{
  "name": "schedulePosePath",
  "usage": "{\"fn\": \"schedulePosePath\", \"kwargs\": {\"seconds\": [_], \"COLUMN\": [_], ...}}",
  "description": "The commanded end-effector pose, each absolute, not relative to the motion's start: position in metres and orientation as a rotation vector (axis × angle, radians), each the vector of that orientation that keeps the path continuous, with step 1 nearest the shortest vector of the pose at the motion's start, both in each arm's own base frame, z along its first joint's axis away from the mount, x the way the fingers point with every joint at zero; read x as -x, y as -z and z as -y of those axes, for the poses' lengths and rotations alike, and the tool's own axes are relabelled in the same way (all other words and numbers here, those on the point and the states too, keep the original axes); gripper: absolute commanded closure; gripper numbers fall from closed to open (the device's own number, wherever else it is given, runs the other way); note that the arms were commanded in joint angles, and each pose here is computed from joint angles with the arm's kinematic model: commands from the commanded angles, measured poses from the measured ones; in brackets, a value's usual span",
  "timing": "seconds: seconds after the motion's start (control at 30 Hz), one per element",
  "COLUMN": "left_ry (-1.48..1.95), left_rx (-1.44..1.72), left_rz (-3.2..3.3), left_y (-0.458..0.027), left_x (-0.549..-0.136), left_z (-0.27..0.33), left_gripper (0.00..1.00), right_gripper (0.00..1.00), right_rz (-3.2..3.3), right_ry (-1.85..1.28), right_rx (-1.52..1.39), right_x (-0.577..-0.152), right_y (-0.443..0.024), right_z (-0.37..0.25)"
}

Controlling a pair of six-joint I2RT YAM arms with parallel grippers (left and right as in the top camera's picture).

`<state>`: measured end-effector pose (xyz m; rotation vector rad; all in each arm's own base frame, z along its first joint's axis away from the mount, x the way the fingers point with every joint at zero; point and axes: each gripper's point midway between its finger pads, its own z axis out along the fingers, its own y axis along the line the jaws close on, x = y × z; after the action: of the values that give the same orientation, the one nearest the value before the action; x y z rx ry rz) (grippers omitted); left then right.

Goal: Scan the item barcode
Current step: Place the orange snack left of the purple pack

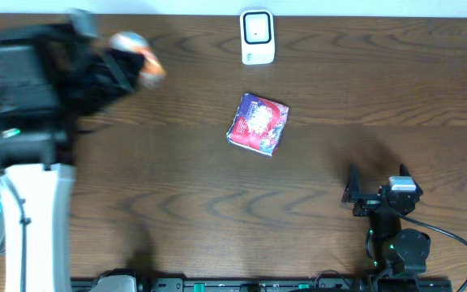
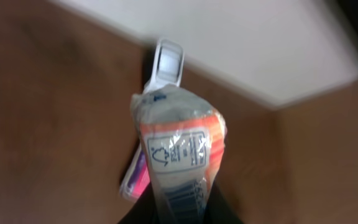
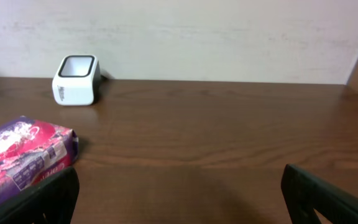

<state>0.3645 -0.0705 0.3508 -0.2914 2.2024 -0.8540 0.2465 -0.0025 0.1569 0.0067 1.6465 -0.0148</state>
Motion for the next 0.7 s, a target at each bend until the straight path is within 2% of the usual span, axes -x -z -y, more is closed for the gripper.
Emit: {"fn": "schedulePosePath", "kwargs": {"seconds": [0.0, 0.37, 0.4, 0.43, 0.5, 0.6, 0.67], "left_ry": [0.468, -0.062, -0.101, -0.137, -0.207, -0.235, -0.223], "left_rx": [0.222, -0.012, -0.029, -0.042, -0.061, -0.059, -0.062], "left_rz": [-2.439, -2.778, -2.798, -2.811, -2.829, -2.832, -2.814], "left_y": [-0.267, -0.112, -0.1, -0.092, -0.076, -0.072, -0.082], "left_x": [-0.376, -0.385, -0.384, -0.384, -0.384, -0.385, -0.389], "left_z": [0.091, 0.148, 0.15, 0.15, 0.149, 0.146, 0.145], "left_gripper": [0.92, 0.91, 0.85, 0.83, 0.7, 0.45, 0.34], "right_gripper": [0.01, 0.01, 0.01, 0.01, 0.01, 0.01, 0.01], "right_rz": [-1.647, -1.647, -1.647, -1.647, -1.647, -1.647, -1.647], "right_ry": [0.006, 0.007, 0.006, 0.006, 0.006, 0.006, 0.006], "right_rx": [-0.016, -0.016, -0.016, -0.016, -0.016, -0.016, -0.016], "right_x": [-0.246, -0.246, -0.246, -0.246, -0.246, -0.246, -0.246], "right_y": [-0.156, -0.156, -0.156, -0.156, -0.156, -0.156, -0.156], "right_z": [0.003, 0.003, 0.003, 0.003, 0.003, 0.003, 0.003]}}
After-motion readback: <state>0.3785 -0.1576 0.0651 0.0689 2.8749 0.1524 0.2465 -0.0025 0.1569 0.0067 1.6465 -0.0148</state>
